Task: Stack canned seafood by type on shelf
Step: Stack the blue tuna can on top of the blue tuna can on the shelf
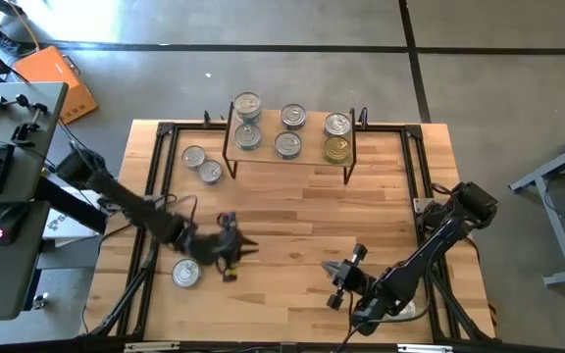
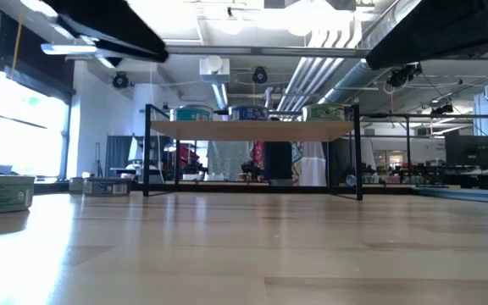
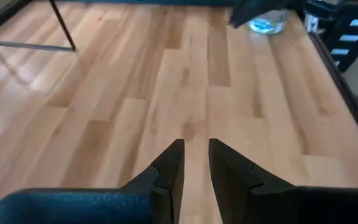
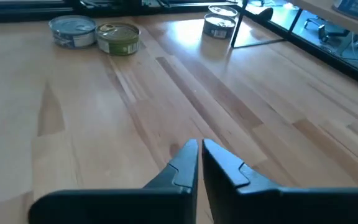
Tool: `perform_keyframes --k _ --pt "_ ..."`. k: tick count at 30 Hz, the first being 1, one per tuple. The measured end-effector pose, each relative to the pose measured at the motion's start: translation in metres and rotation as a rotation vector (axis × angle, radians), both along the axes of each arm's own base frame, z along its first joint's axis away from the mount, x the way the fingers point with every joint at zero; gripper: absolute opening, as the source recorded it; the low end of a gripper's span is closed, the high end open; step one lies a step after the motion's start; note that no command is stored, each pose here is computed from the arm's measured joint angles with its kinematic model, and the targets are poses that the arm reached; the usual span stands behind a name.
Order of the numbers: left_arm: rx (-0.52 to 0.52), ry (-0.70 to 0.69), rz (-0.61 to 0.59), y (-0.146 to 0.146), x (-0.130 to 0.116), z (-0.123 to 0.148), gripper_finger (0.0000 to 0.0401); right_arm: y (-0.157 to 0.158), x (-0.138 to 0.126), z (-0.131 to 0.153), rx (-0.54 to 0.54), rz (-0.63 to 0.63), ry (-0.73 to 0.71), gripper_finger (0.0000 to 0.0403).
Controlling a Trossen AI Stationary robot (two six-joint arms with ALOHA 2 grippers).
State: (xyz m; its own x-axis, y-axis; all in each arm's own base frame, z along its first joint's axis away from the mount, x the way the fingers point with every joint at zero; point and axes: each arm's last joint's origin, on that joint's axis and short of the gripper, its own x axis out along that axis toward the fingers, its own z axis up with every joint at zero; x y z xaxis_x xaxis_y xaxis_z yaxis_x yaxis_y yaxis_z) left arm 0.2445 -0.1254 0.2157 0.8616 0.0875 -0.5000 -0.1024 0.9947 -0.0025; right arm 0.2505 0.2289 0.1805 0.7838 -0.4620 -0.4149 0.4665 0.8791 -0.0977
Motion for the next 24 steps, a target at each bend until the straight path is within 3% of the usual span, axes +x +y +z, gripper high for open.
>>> perform_keyframes --k 8,18,24 --pt "0.073 -0.119 0.107 -0.039 -0.008 -0.032 0.0064 0.011 -0.004 0.003 0.044 0.047 -0.024 0.0080" --pt "0.092 -0.091 0.106 -0.044 -0.002 -0.050 0.0064 0.011 -0.001 0.001 0.089 0.135 0.091 0.0152" --pt "0.076 -0.096 0.104 -0.045 -0.002 -0.049 0.0064 0.008 0.003 -0.002 0.149 0.193 0.181 0.0163"
